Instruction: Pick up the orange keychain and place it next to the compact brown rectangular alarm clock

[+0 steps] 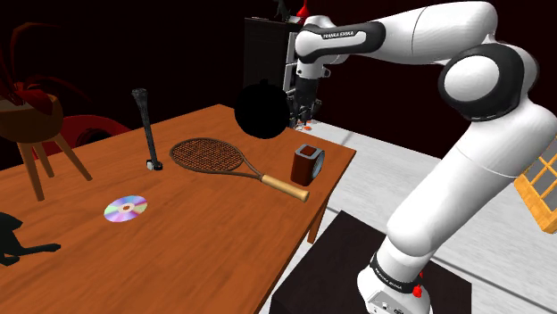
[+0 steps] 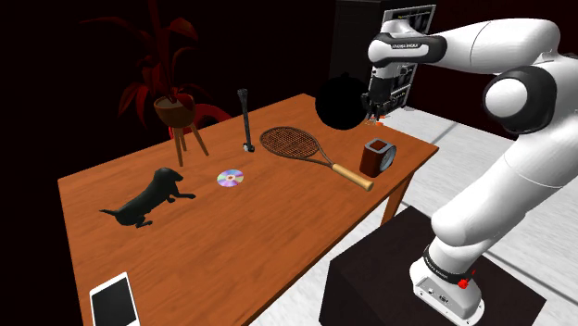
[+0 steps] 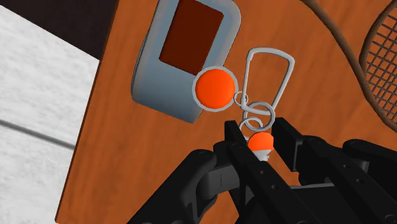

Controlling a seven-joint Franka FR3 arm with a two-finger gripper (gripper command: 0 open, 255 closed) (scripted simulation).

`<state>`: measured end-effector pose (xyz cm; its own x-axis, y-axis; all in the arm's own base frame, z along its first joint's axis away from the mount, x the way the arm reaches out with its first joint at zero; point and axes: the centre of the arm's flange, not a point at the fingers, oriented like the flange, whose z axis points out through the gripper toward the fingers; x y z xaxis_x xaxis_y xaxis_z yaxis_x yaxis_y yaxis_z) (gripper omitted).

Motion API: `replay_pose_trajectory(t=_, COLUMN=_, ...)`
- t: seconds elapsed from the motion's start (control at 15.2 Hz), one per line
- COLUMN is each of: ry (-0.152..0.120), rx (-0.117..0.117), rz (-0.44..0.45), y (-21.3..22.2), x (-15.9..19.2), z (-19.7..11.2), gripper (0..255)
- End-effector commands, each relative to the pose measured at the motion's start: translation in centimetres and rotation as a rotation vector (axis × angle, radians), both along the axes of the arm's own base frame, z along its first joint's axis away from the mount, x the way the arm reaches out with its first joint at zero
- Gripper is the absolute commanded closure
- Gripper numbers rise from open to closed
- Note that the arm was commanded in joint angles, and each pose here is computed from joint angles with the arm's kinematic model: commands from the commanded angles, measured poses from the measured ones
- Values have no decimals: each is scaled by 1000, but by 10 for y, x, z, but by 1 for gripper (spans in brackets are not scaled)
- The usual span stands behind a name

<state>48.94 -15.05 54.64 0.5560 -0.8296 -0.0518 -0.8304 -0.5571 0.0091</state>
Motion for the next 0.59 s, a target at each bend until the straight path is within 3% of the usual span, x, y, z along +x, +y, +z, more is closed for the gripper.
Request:
replay_pose_trajectory(t=0.0, ry=0, rx=0, rz=1, y=-28, x=-5, z=-2, gripper=255)
replay_pose_trajectory(t=0.53, ry=0, rx=0, rz=1, y=-131, x=-28, z=-2, gripper=255)
